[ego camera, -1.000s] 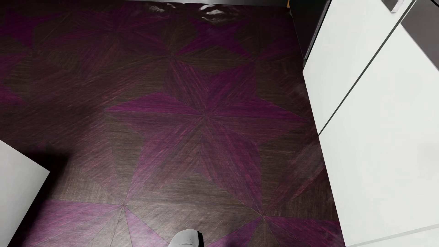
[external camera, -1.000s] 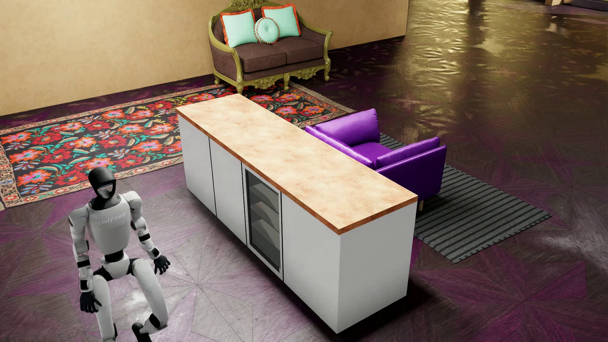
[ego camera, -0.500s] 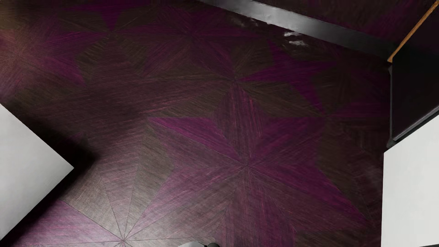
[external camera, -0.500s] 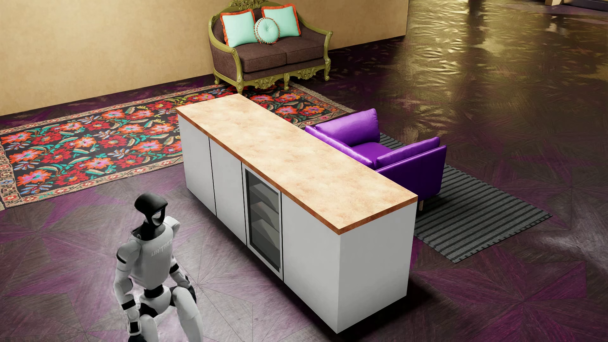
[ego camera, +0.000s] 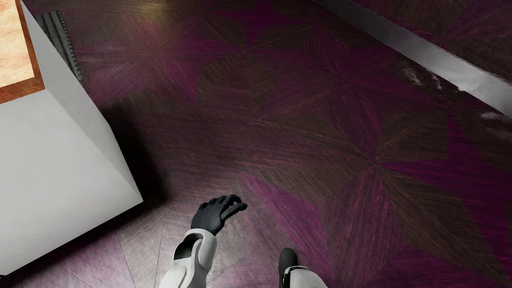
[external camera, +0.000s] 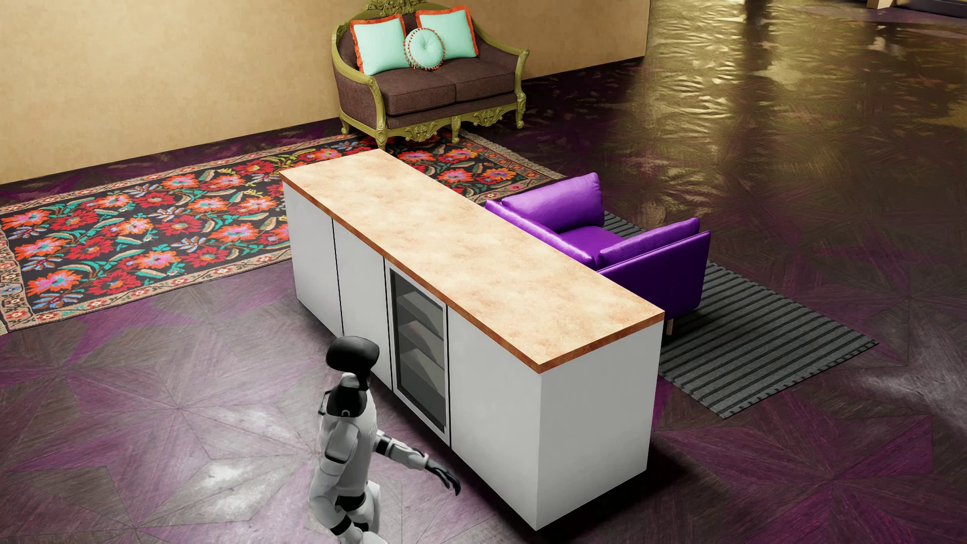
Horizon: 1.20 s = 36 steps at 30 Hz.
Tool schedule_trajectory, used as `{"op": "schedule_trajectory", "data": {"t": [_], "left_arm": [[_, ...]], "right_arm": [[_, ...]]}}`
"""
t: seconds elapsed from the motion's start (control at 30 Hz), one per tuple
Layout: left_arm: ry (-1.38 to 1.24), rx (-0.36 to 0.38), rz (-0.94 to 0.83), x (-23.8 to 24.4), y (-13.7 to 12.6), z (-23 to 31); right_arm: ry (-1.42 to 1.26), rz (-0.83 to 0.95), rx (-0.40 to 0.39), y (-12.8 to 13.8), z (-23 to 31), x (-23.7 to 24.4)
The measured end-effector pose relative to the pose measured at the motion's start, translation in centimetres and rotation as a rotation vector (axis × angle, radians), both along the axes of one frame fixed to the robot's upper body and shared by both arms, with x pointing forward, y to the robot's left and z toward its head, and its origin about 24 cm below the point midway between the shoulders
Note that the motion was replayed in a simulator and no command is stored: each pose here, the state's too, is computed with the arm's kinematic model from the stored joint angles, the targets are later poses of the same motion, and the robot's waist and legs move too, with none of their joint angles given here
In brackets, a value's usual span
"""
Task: Circle the counter
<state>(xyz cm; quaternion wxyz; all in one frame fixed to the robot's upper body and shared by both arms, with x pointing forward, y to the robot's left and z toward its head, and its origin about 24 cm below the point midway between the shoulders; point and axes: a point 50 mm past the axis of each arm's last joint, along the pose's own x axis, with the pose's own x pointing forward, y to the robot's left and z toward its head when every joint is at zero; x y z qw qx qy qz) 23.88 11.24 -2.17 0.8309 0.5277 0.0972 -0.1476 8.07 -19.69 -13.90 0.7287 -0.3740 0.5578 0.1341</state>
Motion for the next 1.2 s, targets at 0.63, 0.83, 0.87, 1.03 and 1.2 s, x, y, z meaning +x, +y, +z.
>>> {"op": "schedule_trajectory", "data": {"t": [0.63,0.83,0.87,1.03,1.2], "left_arm": [[1.058,0.292,0.437,-22.9,8.2,-13.4],[0.845,0.049,0.769,-18.6,8.0,-12.4],[0.899,0.057,0.711,-17.2,7.9,-12.8],[0.563,0.704,-0.089,-3.3,5.9,-8.9],[0.113,0.028,0.256,3.5,3.7,-1.8]], "right_arm": [[-0.15,0.186,-0.1,-0.3,1.7,8.8],[-0.206,0.091,0.001,0.2,2.0,6.1],[-0.165,0.045,-0.002,-0.2,1.6,4.5],[0.074,0.015,0.002,-0.7,-0.2,-1.4],[0.098,-0.032,-0.012,-1.5,-0.4,-2.6]]}}
